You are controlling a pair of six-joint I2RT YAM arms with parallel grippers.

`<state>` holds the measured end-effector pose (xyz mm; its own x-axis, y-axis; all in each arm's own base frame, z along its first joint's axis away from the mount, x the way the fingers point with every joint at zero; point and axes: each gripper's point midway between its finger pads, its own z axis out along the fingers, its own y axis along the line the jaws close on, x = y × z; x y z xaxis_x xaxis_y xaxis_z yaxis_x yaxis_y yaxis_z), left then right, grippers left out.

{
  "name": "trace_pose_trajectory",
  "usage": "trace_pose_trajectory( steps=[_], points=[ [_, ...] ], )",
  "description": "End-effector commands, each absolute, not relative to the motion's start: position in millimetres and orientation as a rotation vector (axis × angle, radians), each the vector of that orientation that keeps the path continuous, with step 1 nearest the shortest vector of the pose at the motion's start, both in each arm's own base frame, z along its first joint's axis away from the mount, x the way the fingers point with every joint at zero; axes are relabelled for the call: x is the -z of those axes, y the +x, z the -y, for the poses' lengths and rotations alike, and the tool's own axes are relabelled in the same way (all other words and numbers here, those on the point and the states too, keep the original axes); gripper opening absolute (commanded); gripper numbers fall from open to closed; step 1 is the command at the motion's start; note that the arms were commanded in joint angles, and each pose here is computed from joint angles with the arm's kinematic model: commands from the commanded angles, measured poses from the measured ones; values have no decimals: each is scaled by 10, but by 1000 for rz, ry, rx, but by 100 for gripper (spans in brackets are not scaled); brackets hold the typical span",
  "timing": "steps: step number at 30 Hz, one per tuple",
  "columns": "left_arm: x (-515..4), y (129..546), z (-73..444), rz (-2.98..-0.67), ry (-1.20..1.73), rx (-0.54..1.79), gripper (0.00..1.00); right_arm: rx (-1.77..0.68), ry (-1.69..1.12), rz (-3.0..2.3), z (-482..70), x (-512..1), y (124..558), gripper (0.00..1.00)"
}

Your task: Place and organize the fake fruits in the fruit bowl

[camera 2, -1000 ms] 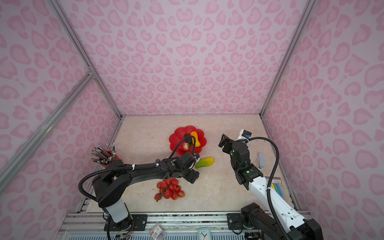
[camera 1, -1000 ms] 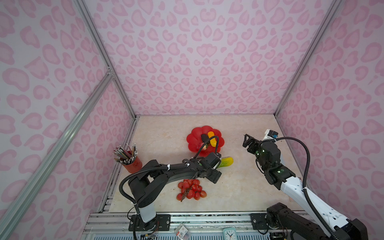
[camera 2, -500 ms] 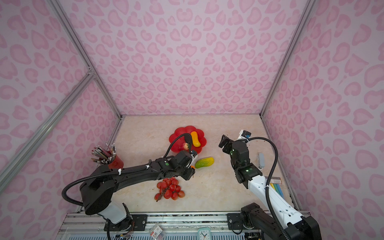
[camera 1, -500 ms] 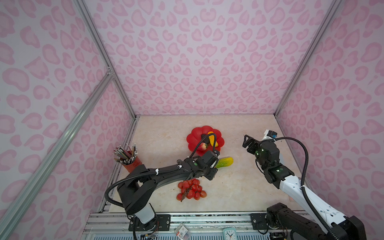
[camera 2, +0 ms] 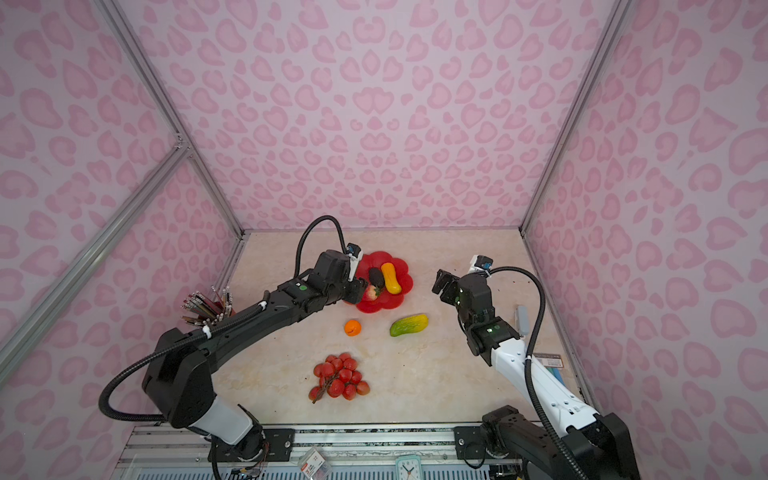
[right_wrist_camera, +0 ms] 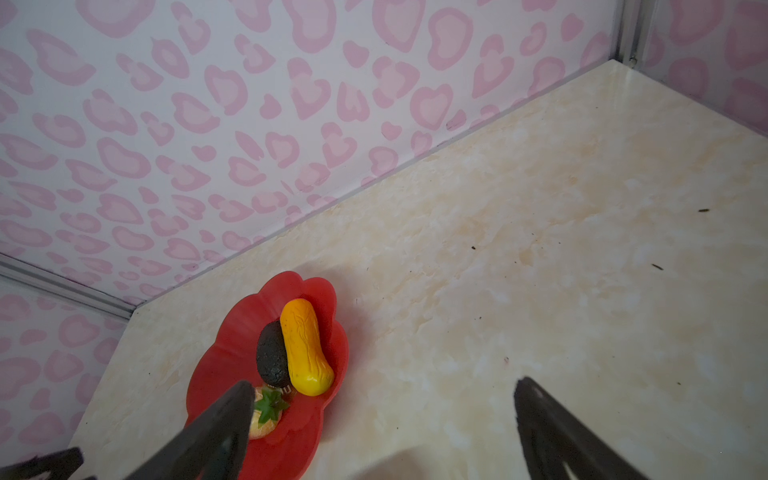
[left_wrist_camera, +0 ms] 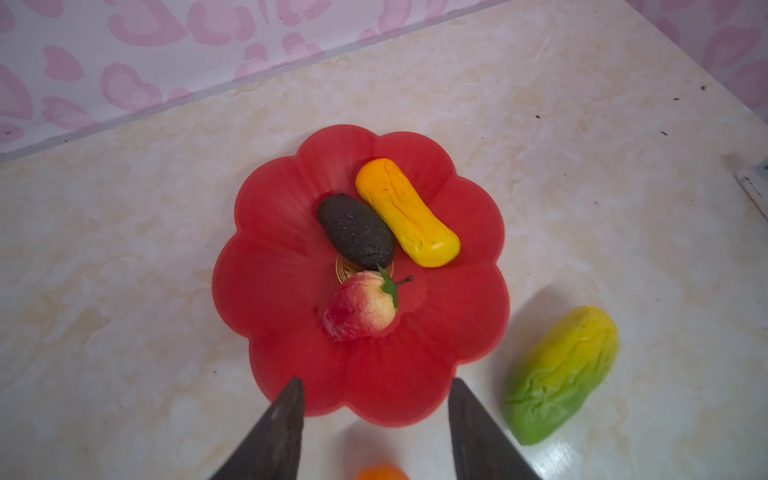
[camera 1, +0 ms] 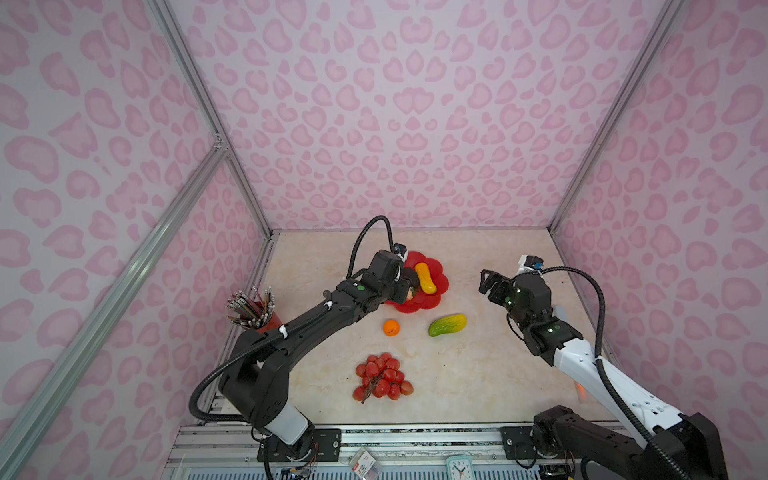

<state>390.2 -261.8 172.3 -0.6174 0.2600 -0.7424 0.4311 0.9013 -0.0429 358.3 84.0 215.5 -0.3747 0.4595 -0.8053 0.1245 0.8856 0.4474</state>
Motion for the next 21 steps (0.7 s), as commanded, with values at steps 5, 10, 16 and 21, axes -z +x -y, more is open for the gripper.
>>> trace_pose_trajectory(
  steps=[5,10,16,21],
  points=[
    [-1508,4348,2634,-2307,467,270,56,-333,374,-2050,-859,-2002,3502,97],
    [-1707,4090,2462,-2294,424,290,65,-329,357,-2079,-863,-1907,3448,97],
    [-1488,3484,1786,-2390,239,137,86,-339,319,-2078,-918,-1916,3496,97],
    [-1215,3056,1596,-2451,189,191,93,-358,289,-2080,-992,-1925,3573,97]
  ],
)
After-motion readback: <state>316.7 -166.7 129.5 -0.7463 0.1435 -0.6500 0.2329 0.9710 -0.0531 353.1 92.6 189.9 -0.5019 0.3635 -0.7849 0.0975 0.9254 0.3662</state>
